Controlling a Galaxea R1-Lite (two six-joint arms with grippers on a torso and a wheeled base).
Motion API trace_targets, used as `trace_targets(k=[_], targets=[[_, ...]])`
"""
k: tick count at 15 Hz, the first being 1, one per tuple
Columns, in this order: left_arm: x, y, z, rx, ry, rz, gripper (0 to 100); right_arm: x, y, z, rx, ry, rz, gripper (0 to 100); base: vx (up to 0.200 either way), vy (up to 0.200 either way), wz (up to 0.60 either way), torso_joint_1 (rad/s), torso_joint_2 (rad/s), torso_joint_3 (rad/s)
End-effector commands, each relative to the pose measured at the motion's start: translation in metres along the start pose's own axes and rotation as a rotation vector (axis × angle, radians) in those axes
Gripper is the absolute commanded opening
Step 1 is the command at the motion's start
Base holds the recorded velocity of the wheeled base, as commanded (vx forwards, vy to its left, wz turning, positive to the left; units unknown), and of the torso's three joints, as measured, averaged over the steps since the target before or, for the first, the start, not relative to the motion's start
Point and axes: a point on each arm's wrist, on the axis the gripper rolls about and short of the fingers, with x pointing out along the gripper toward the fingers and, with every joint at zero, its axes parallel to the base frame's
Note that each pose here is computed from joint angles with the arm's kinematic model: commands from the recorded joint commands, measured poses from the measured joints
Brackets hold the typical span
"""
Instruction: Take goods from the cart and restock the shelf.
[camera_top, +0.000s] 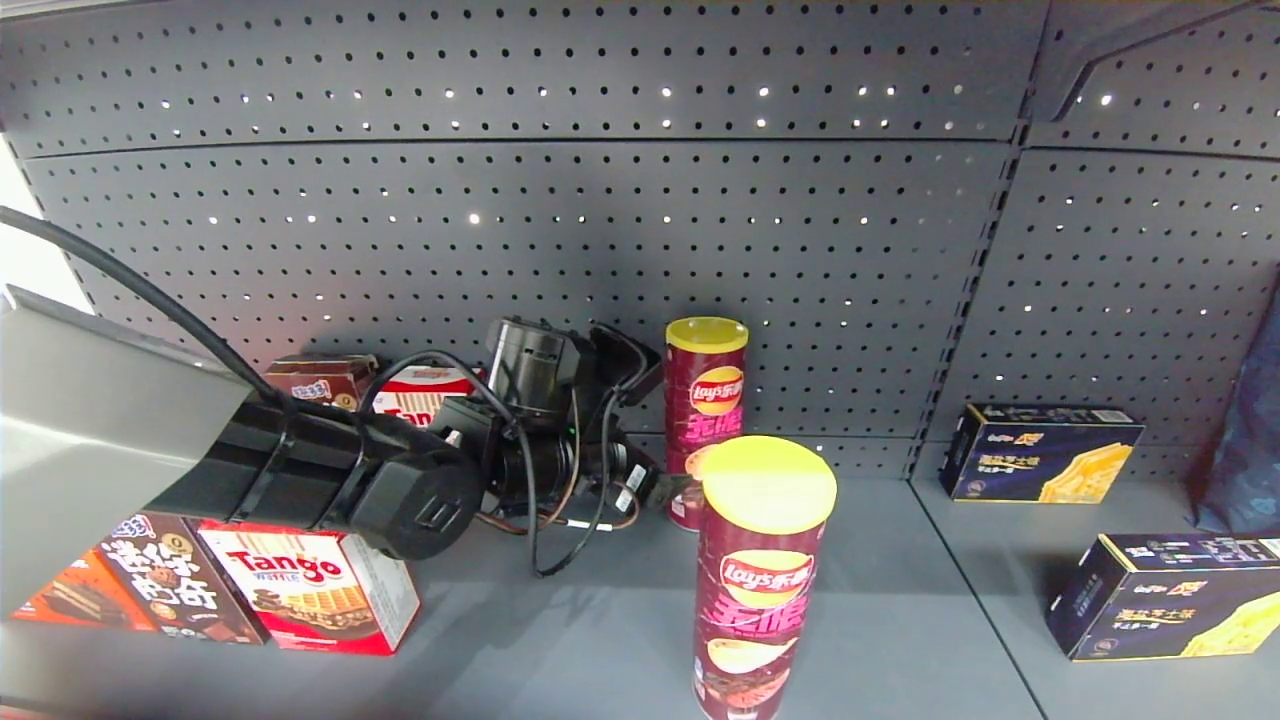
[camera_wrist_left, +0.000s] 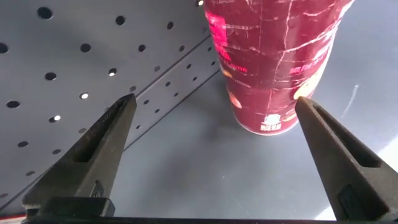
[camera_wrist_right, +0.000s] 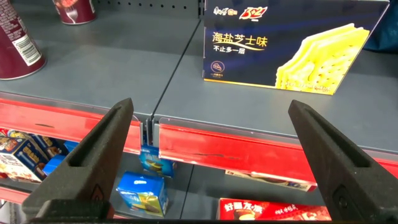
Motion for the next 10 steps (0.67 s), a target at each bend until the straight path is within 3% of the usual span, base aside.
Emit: trace_targets(k=[1,3,10], targets=[[0.000,0.000,-0.001,0.000,0.003,0.000,100,0.000,0.000,0.000,-0.001,0.002,0.000,100,0.000,0.000,0.00,0.000,0.00,0.000],[-0.004,0.000,-0.001,0.000,0.002,0.000,100,0.000,0.000,0.000,-0.001,0.002,0.000,100,0.000,0.000,0.00,0.000,0.00,0.000],[-0.093,0.010,0.024,-0.016,-0.135,0.050,100,0.000,0.000,0.000,-0.001,0.002,0.000,100,0.000,0.000,0.00,0.000,0.00,0.000]])
